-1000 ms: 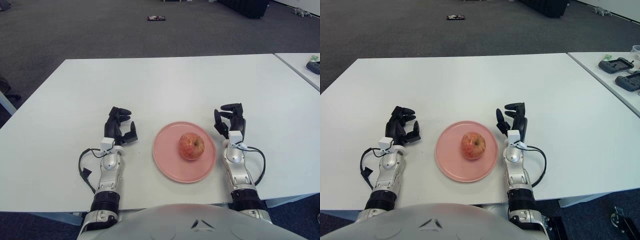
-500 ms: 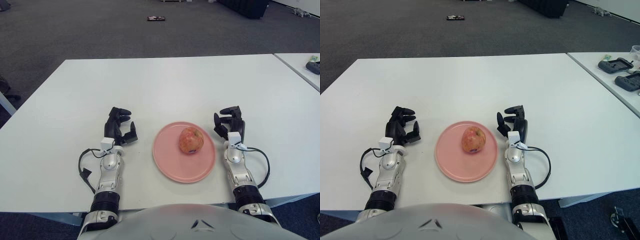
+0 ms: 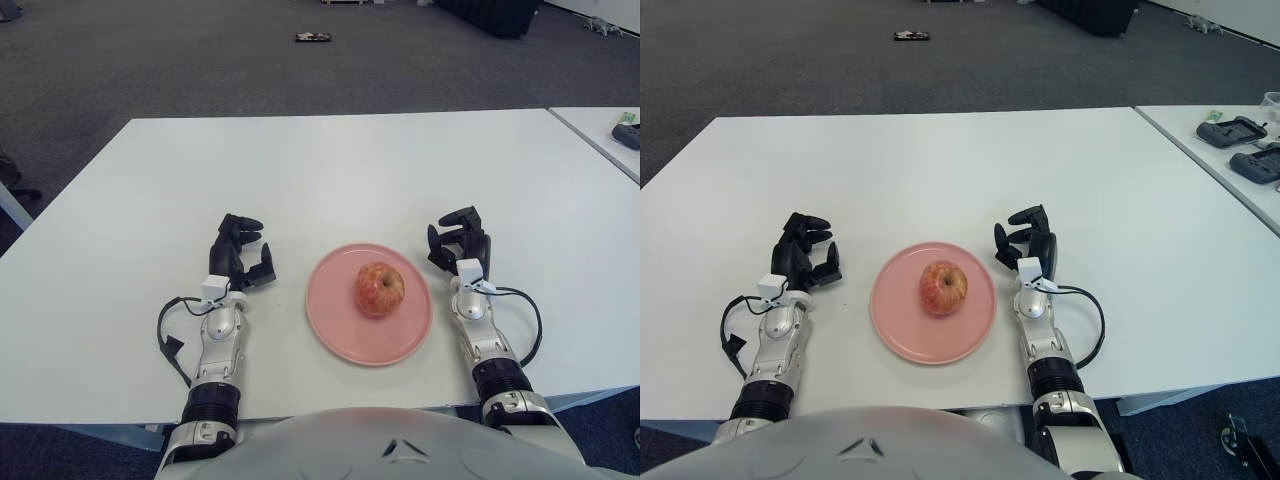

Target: Put the apple into the plate.

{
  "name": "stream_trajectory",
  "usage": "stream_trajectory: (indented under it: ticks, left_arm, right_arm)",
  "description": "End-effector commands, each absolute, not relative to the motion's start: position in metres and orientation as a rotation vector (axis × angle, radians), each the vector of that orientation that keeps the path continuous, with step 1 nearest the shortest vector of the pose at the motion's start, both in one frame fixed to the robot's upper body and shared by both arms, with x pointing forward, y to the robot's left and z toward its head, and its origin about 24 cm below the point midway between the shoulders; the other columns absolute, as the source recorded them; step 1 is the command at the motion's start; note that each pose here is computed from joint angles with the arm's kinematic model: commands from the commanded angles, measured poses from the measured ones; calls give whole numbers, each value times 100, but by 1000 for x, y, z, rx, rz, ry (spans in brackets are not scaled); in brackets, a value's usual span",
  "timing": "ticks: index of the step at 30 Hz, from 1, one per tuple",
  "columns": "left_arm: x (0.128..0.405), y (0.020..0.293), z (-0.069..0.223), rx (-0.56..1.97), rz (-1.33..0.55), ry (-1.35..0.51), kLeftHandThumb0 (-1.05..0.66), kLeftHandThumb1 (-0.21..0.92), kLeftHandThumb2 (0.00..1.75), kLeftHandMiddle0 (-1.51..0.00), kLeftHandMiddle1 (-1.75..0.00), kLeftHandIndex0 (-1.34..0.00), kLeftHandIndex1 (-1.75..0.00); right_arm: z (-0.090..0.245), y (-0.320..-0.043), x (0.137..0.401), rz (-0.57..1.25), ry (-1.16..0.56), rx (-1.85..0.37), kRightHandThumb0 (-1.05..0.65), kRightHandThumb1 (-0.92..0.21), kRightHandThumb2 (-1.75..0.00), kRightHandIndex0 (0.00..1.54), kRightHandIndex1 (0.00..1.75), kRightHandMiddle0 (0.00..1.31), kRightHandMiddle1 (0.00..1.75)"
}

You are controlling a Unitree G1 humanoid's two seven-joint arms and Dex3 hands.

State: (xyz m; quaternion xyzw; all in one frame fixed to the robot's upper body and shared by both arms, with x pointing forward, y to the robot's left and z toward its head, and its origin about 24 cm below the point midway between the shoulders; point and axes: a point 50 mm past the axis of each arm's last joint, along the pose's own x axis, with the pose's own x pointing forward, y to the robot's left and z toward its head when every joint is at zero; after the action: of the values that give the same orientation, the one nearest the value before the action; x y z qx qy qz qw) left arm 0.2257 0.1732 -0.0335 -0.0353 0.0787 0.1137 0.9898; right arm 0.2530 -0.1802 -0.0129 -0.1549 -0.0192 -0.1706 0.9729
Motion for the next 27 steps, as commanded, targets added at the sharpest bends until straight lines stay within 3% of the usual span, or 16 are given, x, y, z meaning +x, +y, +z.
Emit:
stream_trajectory:
  ticks: [1, 18, 27]
  left_arm:
    - [211, 174, -52, -83, 244, 259, -1, 24, 143, -66, -175, -45, -174]
    - [211, 177, -51, -77, 234, 259, -1, 25, 141, -65, -175, -44, -174]
    - [210, 176, -50, -70, 234, 262, -1, 25, 141, -65, -175, -44, -175]
  right_arm:
    - [-34, -186, 236, -324, 75, -357, -40, -59, -98, 75, 145, 40, 175]
    - [-26, -186, 228, -333, 41, -353, -40, -58, -100, 73, 147, 41, 175]
    - [-17, -184, 223, -356, -1, -257, -39, -63, -93, 65, 141, 37, 175]
